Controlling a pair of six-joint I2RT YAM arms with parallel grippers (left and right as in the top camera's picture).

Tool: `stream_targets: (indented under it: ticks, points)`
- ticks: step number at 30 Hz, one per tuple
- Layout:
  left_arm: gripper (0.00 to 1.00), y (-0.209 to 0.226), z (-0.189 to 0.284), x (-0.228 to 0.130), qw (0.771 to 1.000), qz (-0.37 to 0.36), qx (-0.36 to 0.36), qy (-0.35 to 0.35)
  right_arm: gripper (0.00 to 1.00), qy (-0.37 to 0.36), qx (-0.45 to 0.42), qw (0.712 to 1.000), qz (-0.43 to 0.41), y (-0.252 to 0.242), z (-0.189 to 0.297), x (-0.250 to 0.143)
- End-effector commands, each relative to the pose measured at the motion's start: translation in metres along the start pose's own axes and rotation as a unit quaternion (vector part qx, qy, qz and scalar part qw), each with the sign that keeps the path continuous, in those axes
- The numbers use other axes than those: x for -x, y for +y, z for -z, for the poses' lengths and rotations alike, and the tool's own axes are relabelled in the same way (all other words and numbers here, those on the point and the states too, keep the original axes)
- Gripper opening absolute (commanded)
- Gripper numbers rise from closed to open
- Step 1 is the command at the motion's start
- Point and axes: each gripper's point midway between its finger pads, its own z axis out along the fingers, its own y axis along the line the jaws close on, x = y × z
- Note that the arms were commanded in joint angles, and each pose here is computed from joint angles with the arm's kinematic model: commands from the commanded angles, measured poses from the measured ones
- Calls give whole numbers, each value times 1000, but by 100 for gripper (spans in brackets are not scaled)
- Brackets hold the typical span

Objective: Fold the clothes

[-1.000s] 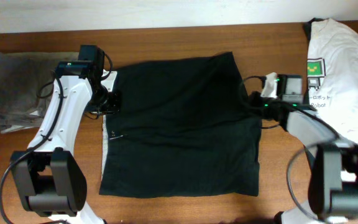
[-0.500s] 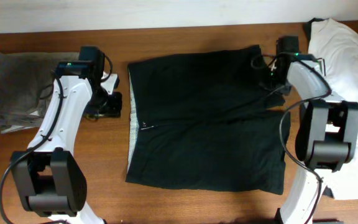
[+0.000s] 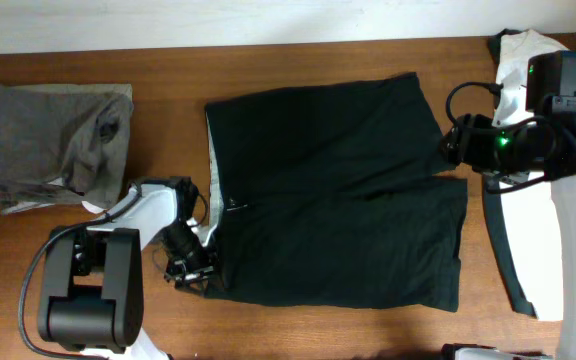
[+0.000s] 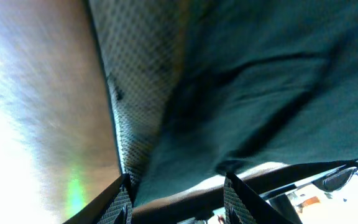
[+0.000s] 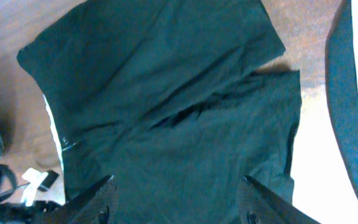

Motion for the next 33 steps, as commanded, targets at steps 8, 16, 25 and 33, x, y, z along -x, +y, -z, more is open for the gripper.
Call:
stream_targets:
  ticks: [8,16,25,33]
  points:
    - [0,6,0,10,999,31,16,-33,70,116,-54,986,-109,-68,-69,-64]
    - [1,1,86,33,982,29,-12,-188,59,275,-55,906,-317,-123,-118,-191]
    - [1,0,88,37,980,25,-12,-197,46,327,-95,861,-377,-135,-147,-272]
    - [0,0,88,37,980,25,-12,-196,4,264,-138,879,-371,-159,-161,-252]
